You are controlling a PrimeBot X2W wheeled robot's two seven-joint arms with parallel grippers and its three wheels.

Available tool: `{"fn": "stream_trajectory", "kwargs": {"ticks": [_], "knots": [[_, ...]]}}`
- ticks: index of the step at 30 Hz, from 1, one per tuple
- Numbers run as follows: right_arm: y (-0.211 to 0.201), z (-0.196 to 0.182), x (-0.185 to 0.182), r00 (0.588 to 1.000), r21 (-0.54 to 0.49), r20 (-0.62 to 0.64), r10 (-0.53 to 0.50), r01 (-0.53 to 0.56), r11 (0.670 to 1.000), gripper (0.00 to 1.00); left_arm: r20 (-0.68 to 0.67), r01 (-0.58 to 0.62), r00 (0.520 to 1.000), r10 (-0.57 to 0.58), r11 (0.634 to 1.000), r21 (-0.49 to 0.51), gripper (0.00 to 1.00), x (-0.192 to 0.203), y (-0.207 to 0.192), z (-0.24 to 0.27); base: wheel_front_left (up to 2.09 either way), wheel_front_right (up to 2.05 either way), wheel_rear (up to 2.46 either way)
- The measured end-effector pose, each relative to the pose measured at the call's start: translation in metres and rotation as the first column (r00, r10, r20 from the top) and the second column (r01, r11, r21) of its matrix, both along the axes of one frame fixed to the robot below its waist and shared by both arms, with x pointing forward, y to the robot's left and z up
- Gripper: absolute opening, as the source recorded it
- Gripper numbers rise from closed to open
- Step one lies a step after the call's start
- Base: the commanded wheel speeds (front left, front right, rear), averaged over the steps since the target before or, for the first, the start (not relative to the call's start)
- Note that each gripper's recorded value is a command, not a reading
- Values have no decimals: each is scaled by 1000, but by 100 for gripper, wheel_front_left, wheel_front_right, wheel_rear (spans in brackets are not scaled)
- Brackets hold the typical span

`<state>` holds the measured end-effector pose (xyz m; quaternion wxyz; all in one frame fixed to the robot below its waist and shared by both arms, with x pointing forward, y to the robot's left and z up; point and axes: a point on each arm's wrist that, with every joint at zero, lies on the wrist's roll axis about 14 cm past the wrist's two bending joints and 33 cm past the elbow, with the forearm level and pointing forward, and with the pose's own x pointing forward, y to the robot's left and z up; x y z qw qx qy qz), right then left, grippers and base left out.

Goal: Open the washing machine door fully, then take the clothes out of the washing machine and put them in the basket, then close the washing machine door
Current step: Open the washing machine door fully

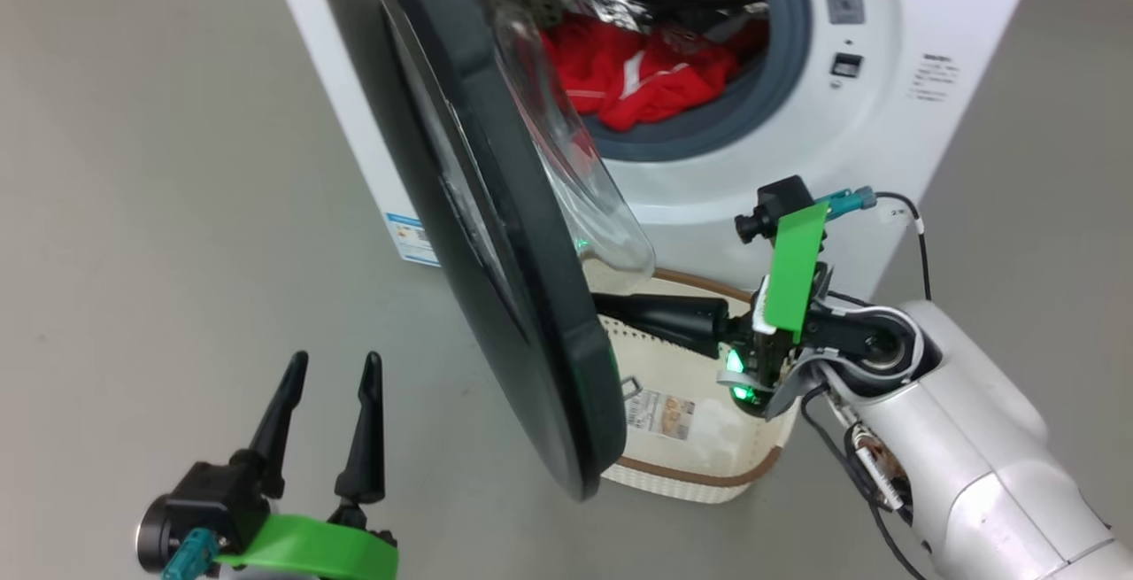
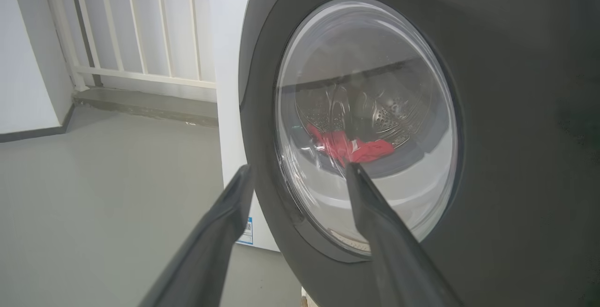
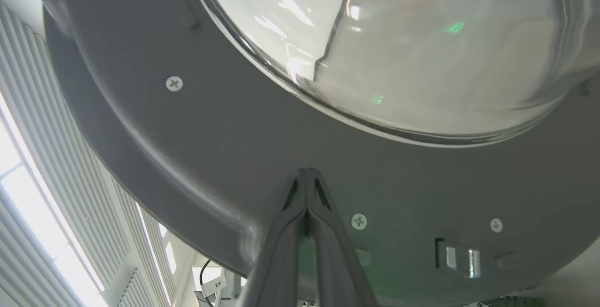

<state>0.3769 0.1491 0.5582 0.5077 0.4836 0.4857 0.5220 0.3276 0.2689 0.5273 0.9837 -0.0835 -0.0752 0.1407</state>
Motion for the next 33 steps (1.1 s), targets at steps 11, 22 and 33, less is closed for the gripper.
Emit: {"fn": "stream_trajectory", "kwargs": {"ticks": [11, 22, 33], "knots": [[34, 8, -34, 995, 3, 17, 101, -101, 995, 0, 6, -78, 997, 78, 997, -6, 100, -30, 19, 1, 0, 0, 0], [58, 10, -63, 983, -3, 9, 182, -182, 983, 0, 20, -157, 987, 158, 987, -10, 100, -59, 39, 3, 0, 0, 0], [75, 4, -73, 976, -37, 40, 214, -213, 976, 0, 12, -192, 981, 192, 981, -1, 100, -65, 47, 3, 0, 0, 0]]}}
